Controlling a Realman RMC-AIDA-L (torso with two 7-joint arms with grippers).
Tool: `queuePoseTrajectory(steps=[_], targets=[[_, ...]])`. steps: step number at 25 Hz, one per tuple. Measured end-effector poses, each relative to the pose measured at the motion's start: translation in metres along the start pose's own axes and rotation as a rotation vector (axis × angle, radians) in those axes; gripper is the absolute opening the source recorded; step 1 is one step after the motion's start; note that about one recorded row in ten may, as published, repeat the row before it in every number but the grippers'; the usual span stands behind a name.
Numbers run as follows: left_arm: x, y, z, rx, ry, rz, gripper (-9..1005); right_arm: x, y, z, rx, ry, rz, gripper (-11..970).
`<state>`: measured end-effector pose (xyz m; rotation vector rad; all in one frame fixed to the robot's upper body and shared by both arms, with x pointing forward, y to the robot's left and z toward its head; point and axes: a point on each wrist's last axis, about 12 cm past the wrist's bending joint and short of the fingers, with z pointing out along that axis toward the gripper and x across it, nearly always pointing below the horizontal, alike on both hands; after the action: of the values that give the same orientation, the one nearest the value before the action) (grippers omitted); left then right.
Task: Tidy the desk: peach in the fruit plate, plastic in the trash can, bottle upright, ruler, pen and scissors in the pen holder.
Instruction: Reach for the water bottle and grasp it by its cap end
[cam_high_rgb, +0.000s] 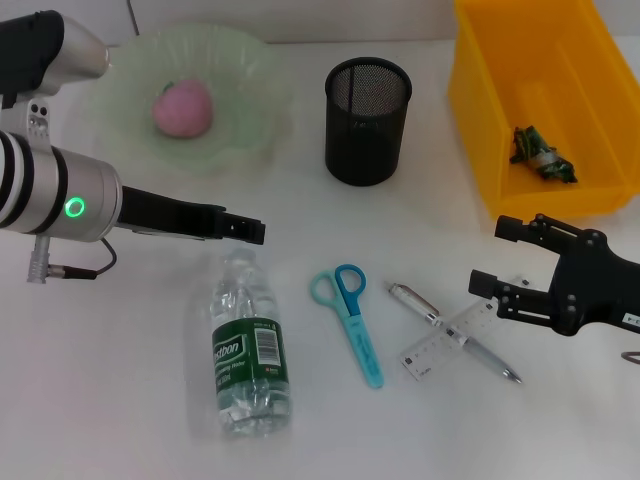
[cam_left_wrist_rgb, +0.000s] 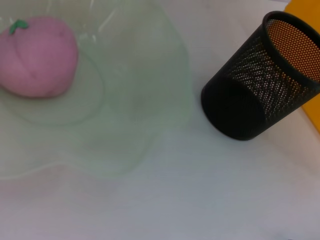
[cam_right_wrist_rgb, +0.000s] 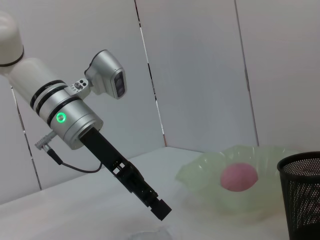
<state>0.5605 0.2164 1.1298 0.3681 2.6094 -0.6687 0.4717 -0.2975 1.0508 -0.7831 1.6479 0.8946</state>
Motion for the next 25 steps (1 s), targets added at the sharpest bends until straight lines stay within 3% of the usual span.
queuePoseTrajectory(steps=[12, 25], targets=[[0.004, 0.012, 0.002, 0.011, 0.015, -0.072, 764, 0.000, 0.000, 0.001, -0.001, -0.001, 0.003, 821], [0.002, 0.014, 0.010, 0.009, 0.036, -0.084, 756, 0.002, 0.001, 0.002, -0.008, 0.005, 0.008, 821]])
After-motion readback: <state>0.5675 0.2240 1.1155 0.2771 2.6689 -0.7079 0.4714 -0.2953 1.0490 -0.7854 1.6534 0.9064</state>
